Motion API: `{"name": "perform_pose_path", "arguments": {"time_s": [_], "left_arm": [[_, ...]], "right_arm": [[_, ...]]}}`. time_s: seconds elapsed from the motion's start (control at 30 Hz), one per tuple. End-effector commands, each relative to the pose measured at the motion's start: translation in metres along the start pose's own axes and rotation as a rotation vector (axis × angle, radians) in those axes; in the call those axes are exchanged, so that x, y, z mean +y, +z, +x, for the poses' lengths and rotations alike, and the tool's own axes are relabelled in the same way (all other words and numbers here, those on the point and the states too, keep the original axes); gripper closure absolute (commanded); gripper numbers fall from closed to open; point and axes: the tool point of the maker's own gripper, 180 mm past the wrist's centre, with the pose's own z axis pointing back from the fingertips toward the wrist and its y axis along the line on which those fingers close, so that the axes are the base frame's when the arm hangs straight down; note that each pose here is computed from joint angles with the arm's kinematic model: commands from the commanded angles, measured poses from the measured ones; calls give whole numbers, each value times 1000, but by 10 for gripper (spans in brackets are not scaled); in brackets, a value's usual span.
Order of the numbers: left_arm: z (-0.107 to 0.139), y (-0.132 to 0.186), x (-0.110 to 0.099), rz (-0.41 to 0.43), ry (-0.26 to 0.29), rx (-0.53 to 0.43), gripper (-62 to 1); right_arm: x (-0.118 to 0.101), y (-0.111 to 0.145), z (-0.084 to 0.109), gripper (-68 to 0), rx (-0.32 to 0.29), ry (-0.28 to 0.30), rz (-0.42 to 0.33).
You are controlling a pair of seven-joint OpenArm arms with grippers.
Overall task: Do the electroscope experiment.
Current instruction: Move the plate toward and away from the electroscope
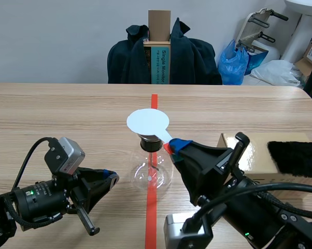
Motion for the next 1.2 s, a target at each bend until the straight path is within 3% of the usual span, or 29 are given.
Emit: {"name": "perform_pose_path", "arguments": {"time_s": [0.0, 0.27, 0.43, 1.0, 1.17], "left_arm": [[14, -3, 0, -2, 0, -48, -24], [14, -3, 0, -2, 0, -48, -24], [14, -3, 0, -2, 0, -48, -24], [12, -3, -1, -2, 3, -42, -24], [12, -3, -1, -2, 3, -42, -24]], "right_arm": [[-12, -4, -5, -8, -5, 30, -36], [-12, -4, -4, -8, -8, 30, -36], [-12, -4, -14, -9, 44, 28, -37], [-14, 16, -86, -9, 465, 20, -41], [-13, 23, -98, -9, 542, 18, -41]]}}
